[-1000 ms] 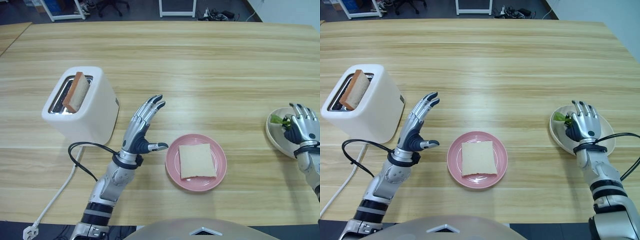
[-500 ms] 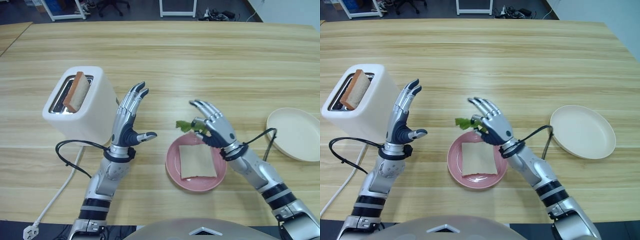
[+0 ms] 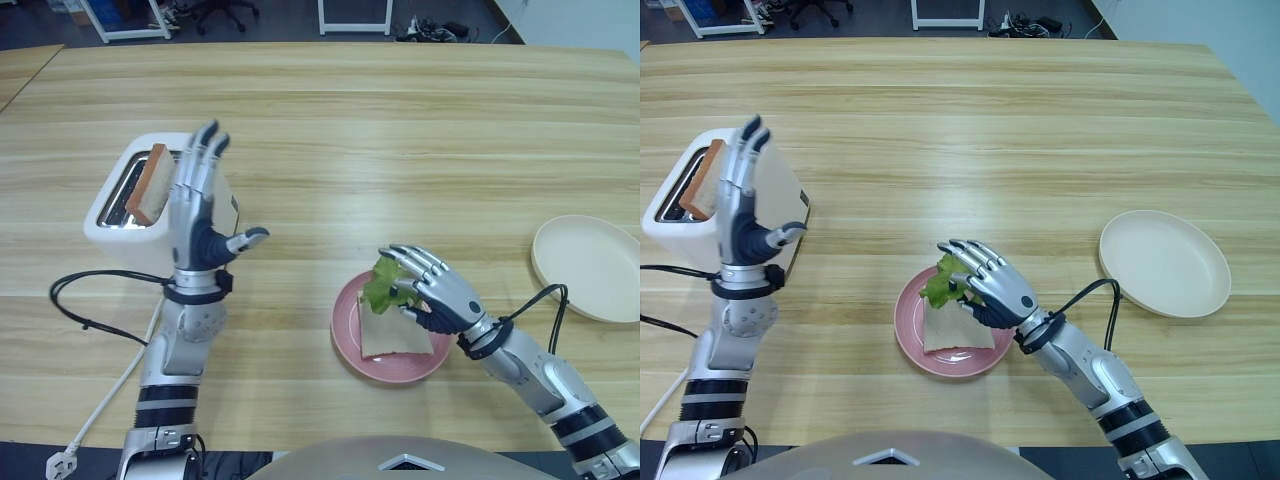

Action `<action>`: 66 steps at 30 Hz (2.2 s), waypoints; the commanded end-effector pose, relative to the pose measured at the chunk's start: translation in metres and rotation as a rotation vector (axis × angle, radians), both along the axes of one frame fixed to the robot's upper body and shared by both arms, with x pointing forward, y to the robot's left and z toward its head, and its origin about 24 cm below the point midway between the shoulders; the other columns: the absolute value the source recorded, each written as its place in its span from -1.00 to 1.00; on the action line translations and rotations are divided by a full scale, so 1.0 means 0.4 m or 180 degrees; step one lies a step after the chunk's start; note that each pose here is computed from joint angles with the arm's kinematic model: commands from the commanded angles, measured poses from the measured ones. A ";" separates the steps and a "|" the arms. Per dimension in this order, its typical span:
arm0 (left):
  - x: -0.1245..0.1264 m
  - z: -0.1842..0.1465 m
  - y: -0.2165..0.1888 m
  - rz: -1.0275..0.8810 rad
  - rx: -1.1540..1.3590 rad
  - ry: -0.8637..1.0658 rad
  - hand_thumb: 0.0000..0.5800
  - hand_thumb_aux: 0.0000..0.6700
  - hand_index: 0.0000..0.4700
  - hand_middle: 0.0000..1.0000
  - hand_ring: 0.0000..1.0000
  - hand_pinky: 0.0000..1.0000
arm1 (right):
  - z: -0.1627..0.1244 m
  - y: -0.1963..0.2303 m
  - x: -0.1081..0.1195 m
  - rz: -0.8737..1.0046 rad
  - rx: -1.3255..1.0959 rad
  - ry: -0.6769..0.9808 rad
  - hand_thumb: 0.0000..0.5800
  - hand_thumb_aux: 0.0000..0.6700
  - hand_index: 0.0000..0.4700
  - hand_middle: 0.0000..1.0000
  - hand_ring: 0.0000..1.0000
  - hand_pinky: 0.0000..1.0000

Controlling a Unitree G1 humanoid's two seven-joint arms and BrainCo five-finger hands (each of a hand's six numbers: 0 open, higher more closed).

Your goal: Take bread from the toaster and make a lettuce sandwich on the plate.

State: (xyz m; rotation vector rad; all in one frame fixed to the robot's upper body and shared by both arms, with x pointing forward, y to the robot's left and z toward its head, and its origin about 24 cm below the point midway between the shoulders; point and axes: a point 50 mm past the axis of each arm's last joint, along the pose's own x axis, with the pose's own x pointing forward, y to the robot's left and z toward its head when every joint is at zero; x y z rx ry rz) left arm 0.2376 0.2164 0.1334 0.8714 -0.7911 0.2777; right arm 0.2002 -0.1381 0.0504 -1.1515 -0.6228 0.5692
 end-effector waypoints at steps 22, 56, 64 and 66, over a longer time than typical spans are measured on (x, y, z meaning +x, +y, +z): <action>0.046 0.018 0.247 0.1878 0.1061 0.1347 -1.00 -1.00 -1.00 -1.00 -1.00 -1.00 | -0.003 -0.066 -0.082 -0.0115 -0.0224 0.0455 -1.00 -1.00 -1.00 -1.00 -1.00 -1.00; 0.029 0.157 0.201 0.1389 -0.0613 -0.0864 1.00 1.00 1.00 1.00 1.00 1.00 | 0.086 -0.145 -0.033 -0.0787 0.0488 -0.0382 -1.00 -1.00 -1.00 -1.00 -1.00 -1.00; 0.054 0.051 -0.073 -0.1346 -0.0926 0.0404 1.00 1.00 1.00 1.00 1.00 1.00 | 0.117 -0.180 -0.015 -0.0932 0.0614 -0.0555 -1.00 -1.00 -1.00 -1.00 -1.00 -1.00; 0.040 -0.030 -0.139 -0.1990 -0.0802 0.1184 1.00 1.00 1.00 1.00 1.00 1.00 | 0.128 -0.184 -0.028 -0.0823 0.0650 -0.0453 -1.00 -1.00 -1.00 -1.00 -1.00 -1.00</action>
